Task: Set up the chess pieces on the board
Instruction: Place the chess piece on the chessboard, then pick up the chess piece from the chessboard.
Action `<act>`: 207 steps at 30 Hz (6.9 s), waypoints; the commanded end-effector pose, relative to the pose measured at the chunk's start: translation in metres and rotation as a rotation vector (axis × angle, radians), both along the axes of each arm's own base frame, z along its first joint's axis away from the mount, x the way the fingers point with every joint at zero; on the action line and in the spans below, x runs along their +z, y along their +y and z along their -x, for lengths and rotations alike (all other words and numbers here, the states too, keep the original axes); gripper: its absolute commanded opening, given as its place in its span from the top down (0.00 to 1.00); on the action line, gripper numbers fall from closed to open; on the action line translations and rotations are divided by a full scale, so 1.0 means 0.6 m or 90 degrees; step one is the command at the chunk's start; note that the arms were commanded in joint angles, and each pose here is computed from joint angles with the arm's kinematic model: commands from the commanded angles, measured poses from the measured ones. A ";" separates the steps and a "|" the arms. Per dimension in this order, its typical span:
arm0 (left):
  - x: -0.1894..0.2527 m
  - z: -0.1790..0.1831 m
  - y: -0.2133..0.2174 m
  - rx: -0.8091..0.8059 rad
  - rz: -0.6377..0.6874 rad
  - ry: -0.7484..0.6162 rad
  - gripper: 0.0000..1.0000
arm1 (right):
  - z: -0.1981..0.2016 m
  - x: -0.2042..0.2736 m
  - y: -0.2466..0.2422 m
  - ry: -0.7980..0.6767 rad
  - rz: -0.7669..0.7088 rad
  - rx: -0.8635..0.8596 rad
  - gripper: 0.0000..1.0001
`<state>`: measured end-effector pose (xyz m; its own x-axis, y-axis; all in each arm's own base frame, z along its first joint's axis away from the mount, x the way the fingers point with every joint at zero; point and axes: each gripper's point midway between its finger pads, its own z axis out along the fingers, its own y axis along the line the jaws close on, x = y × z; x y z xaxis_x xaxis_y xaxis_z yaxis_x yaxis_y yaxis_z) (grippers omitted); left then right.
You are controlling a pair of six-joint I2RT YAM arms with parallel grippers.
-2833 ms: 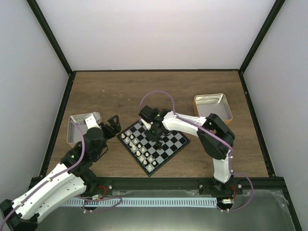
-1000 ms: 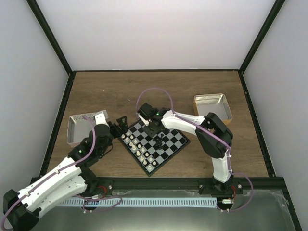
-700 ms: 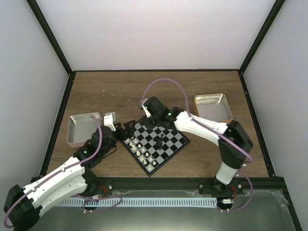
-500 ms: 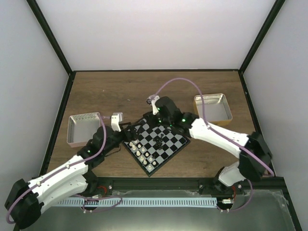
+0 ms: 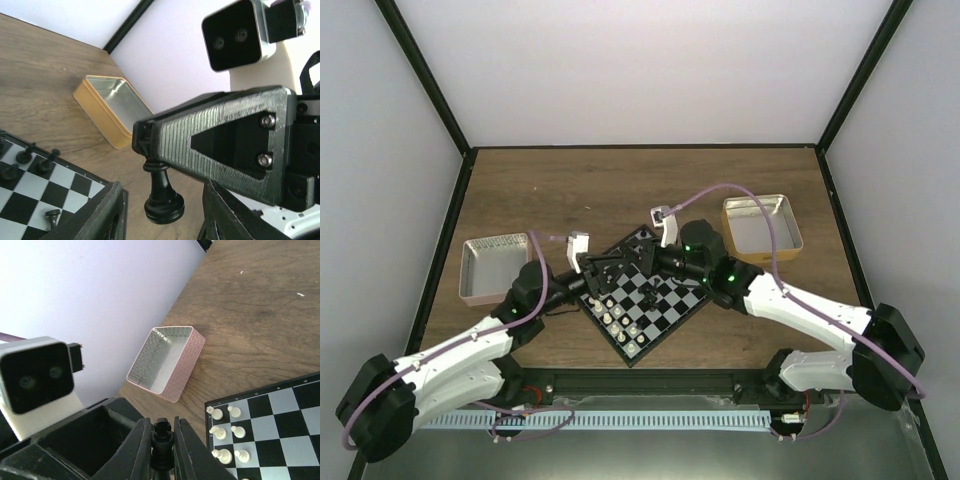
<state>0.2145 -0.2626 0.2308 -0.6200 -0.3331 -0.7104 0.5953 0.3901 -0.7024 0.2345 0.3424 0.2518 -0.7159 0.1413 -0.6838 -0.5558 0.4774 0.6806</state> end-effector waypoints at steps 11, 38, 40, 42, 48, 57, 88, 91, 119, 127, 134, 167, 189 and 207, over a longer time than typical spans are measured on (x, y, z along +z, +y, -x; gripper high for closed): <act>0.038 0.022 -0.030 -0.090 0.024 -0.041 0.63 | 0.020 0.060 0.000 -0.047 -0.066 0.037 0.88; -0.011 0.007 -0.048 -0.134 -0.240 -0.369 0.96 | 0.004 0.055 -0.063 0.014 0.067 -0.012 0.44; -0.022 0.003 -0.054 -0.156 -0.284 -0.401 0.96 | 0.007 0.057 -0.068 0.007 0.090 -0.005 0.43; -0.027 0.001 -0.061 -0.178 -0.311 -0.425 0.96 | 0.010 0.053 -0.072 0.005 0.120 0.003 0.43; -0.028 -0.002 -0.068 -0.195 -0.336 -0.470 0.96 | 0.016 0.031 -0.082 0.005 0.186 0.020 0.44; -0.029 -0.002 -0.072 -0.207 -0.341 -0.483 0.96 | 0.022 0.011 -0.069 0.015 0.201 0.058 0.56; 0.002 -0.118 0.087 0.262 -0.338 -0.165 0.00 | -0.067 -0.123 -0.189 0.026 0.403 -0.235 0.93; -0.005 -0.117 0.125 0.325 -0.328 -0.097 0.00 | -0.073 -0.154 -0.197 0.045 0.422 -0.243 0.93; 0.003 -0.084 0.171 0.366 -0.289 -0.136 0.00 | -0.129 -0.319 -0.204 0.137 0.551 -0.254 0.92; -0.010 -0.087 0.171 0.365 -0.302 -0.128 0.00 | -0.129 -0.311 -0.197 0.134 0.547 -0.240 0.80; -0.012 -0.086 0.155 0.335 -0.305 -0.127 0.00 | -0.138 -0.244 -0.184 0.103 0.488 -0.249 0.60; -0.038 -0.068 0.123 0.259 -0.265 -0.077 0.05 | -0.029 -0.306 -0.108 0.208 0.448 -0.155 0.64; -0.053 -0.077 0.118 0.258 -0.288 -0.074 0.05 | -0.069 -0.354 -0.109 0.232 0.472 -0.248 0.71; -0.050 -0.078 0.121 0.265 -0.290 -0.078 0.04 | -0.093 -0.357 -0.100 0.174 0.555 -0.217 0.62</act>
<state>0.2592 -0.1920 0.1928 -0.4354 -0.1567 -0.8865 0.3956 0.8513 -0.3447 0.2834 0.2802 0.0417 -0.8886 -0.0676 -0.4536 -0.1549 0.9752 0.1581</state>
